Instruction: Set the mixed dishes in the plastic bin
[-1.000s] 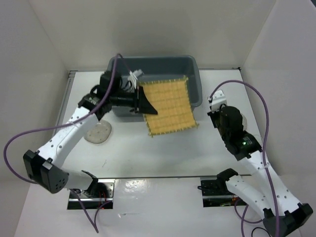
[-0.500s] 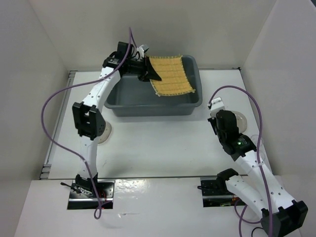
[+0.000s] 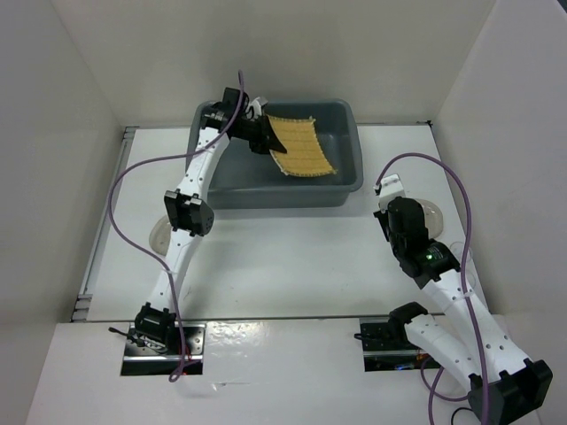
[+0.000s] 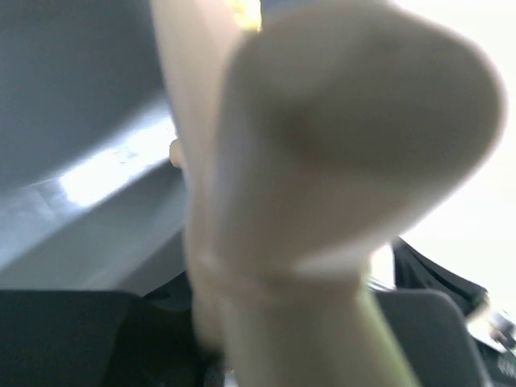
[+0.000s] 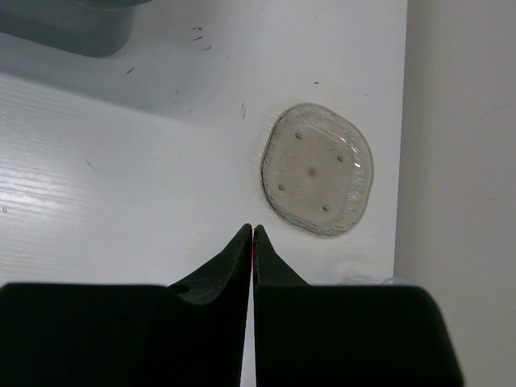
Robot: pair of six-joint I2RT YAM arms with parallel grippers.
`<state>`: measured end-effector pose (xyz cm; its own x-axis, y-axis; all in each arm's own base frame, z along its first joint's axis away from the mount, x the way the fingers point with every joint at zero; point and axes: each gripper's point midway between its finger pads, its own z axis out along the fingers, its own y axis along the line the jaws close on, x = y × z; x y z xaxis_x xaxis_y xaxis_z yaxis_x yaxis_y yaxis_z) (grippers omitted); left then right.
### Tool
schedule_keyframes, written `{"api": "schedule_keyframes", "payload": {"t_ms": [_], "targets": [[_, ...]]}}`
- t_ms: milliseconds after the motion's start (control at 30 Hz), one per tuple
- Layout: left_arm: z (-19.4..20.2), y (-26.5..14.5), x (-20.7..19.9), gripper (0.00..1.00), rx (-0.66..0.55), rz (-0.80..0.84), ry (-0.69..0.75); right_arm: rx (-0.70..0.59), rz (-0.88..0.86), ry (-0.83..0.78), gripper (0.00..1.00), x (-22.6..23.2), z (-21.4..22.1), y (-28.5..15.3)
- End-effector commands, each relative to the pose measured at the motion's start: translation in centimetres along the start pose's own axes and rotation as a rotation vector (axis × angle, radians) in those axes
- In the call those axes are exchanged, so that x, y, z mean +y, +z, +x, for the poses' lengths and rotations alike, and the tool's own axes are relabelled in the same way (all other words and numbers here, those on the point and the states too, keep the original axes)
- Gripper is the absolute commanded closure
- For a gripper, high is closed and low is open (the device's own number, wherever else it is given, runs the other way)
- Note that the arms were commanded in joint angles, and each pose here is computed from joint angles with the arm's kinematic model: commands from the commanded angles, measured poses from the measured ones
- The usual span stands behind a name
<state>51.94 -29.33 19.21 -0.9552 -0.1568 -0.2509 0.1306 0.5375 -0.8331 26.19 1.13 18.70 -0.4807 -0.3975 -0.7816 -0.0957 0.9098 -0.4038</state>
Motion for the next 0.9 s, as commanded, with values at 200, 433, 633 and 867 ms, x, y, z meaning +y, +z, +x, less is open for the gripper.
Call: {"api": "schedule_keyframes", "payload": {"t_ms": [200, 433, 633, 867], "targets": [[1.1, 3.0, 6.5, 0.9, 0.05, -0.09, -0.039, -0.032, 0.043, 0.036, 0.95, -0.9, -0.9, -0.2], [2.4, 4.9, 8.0, 0.65, 0.092, -0.104, -0.06, -0.022, 0.05, 0.041, 0.95, -0.9, -0.7, 0.0], [2.2, 3.8, 8.7, 0.23, 0.064, -0.205, -0.026, -0.014, 0.048, 0.037, 0.93, -0.8, -0.6, 0.1], [0.0, -1.4, 10.0, 0.0, -0.092, -0.507, 0.0, -0.005, 0.047, 0.033, 0.92, -0.7, -0.5, 0.3]]}}
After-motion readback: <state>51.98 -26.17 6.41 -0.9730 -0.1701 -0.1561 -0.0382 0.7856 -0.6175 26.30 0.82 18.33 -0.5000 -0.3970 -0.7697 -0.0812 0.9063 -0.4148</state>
